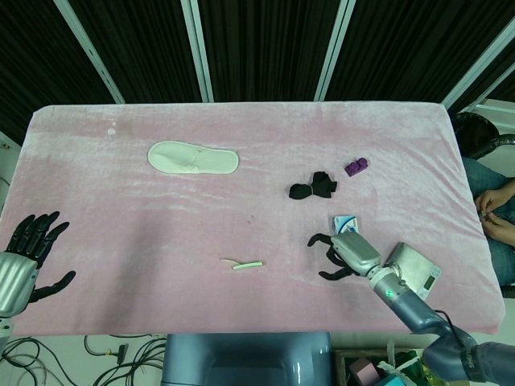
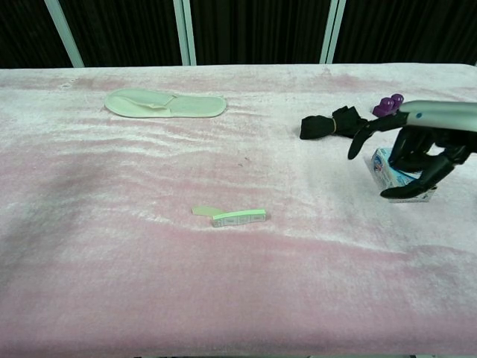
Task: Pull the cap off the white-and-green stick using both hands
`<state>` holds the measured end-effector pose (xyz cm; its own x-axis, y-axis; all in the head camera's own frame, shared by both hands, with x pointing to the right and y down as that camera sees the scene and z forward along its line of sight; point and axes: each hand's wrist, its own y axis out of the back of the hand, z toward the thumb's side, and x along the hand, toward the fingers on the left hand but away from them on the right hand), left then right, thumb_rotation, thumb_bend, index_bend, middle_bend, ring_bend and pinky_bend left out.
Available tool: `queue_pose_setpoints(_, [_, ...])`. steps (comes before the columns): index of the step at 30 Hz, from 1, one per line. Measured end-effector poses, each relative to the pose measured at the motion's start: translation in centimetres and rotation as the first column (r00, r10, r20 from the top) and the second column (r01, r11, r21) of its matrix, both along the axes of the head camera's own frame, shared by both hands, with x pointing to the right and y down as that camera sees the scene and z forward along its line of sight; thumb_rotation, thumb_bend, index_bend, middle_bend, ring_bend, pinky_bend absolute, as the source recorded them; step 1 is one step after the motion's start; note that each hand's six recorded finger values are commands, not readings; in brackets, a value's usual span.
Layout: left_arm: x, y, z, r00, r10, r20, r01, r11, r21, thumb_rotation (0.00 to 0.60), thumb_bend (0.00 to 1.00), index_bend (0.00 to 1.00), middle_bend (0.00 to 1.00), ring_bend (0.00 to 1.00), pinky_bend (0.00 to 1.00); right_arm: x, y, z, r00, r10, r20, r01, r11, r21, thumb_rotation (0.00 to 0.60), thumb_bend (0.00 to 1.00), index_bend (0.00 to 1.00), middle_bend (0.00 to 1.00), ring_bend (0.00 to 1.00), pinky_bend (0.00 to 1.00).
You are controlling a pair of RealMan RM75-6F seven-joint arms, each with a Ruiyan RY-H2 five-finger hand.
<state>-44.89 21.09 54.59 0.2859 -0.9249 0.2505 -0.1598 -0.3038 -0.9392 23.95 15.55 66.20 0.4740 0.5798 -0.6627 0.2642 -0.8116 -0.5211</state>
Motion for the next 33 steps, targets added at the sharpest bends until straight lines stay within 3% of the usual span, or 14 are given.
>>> queue_pose_setpoints(7, [0.0,0.0,0.3,1.000,-0.008,0.008,0.008,1.000,0.001,0.600,0.22,0.11,0.02,0.00,0.00,-4.5,0.9,1.9,0.998,-0.056,-0.021,0.055,0.998,-0.040,0.600,0.17,0.33,0.93,0.89,0.93])
queue_pose_setpoints(15, [-0.4,-0.1,0.6,0.998,-0.034,0.051,0.033,0.999,0.007,0.600,0.22,0.11,0.02,0.00,0.00,-9.5,1.4,2.8,0.999,-0.052,-0.015,0.051,0.996,-0.075,0.600,0.20,0.33,0.93,0.89,0.93])
queue_pose_setpoints(21, [-0.2,-0.1,1.0,0.997,-0.039,0.072,0.039,0.999,0.000,0.600,0.22,0.11,0.02,0.00,0.00,-12.5,1.6,3.4,0.999,-0.050,-0.015,0.049,0.997,-0.057,0.600,0.22,0.35,0.93,0.89,0.94])
queue_pose_setpoints(33, [-0.2,-0.1,1.3,0.996,-0.046,0.077,0.046,0.999,-0.006,0.600,0.22,0.11,0.02,0.00,0.00,-14.3,1.4,4.4,0.999,-0.042,-0.033,0.041,0.998,-0.039,0.600,0.23,0.39,0.94,0.89,0.99])
